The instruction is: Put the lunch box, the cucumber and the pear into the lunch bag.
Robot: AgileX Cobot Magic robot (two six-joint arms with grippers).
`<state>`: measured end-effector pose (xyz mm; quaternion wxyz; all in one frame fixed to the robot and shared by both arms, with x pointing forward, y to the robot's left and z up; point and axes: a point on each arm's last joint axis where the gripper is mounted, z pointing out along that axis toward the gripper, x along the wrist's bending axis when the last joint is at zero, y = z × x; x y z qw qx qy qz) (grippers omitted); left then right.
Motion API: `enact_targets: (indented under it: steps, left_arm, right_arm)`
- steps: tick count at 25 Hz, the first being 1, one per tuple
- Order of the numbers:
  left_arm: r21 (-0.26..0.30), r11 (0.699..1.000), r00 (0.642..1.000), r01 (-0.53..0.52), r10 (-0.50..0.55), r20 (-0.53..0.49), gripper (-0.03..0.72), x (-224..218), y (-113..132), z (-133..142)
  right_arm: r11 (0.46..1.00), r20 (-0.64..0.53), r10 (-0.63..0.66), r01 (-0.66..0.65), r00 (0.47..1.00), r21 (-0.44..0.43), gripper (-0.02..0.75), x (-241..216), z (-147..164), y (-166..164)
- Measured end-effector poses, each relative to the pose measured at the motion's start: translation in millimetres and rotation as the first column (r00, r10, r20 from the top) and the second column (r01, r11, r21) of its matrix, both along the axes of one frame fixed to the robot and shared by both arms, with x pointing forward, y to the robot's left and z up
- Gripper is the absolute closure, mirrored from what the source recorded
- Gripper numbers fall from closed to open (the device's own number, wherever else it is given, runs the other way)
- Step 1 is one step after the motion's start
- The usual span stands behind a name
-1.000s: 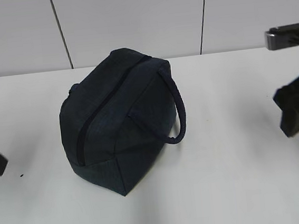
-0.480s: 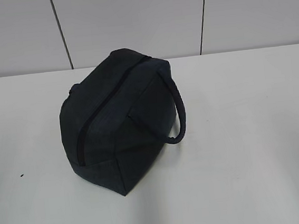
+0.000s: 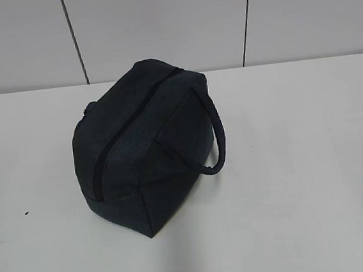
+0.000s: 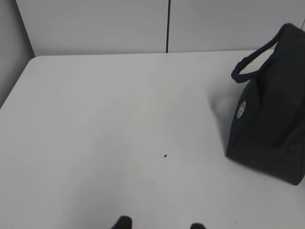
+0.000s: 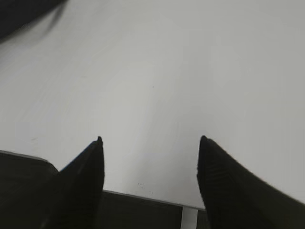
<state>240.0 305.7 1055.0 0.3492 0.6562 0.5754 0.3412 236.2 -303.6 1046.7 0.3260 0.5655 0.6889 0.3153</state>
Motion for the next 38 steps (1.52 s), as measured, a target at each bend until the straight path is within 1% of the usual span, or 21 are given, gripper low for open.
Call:
enact_targets:
  steps: [2, 7, 27, 29, 33, 38]
  left_arm:
    - [-0.003, 1.000, 1.000, -0.001, 0.001, 0.026, 0.450, -4.3, 0.7, -0.1]
    - [-0.007, 1.000, 0.998, -0.001, 0.002, 0.068, 0.450, -11.2, 1.7, -0.6]
    - [-0.010, 1.000, 0.998, 0.001, 0.000, 0.068, 0.450, -12.3, 1.7, -1.1]
    - [-0.010, 1.000, 0.998, -0.015, 0.016, 0.068, 0.450, -12.5, 1.5, -1.1]
    - [-0.010, 0.994, 0.991, -0.111, 0.111, 0.068, 0.450, -13.1, 0.3, -1.1]
    - [-0.010, 0.992, 0.989, -0.129, 0.129, 0.068, 0.450, -13.2, 0.1, -1.1]
  right_arm:
    - [1.000, 0.051, 0.000, -0.001, 0.999, 0.007, 0.258, -5.7, -0.6, -0.8]
    - [1.000, 0.075, 0.000, -0.001, 0.997, 0.011, 0.258, -9.2, -2.2, -1.3]
    - [1.000, 0.076, 0.001, -0.003, 0.997, 0.023, 0.260, -9.2, -2.0, -0.6]
    - [1.000, 0.077, -0.013, 0.011, 0.997, 0.023, 0.260, -9.2, -1.9, -0.4]
    - [0.994, 0.077, -0.105, 0.103, 0.991, 0.023, 0.262, -9.5, -1.9, 0.7]
    - [0.992, 0.077, -0.125, 0.124, 0.989, 0.023, 0.262, -9.5, -1.9, 0.9]
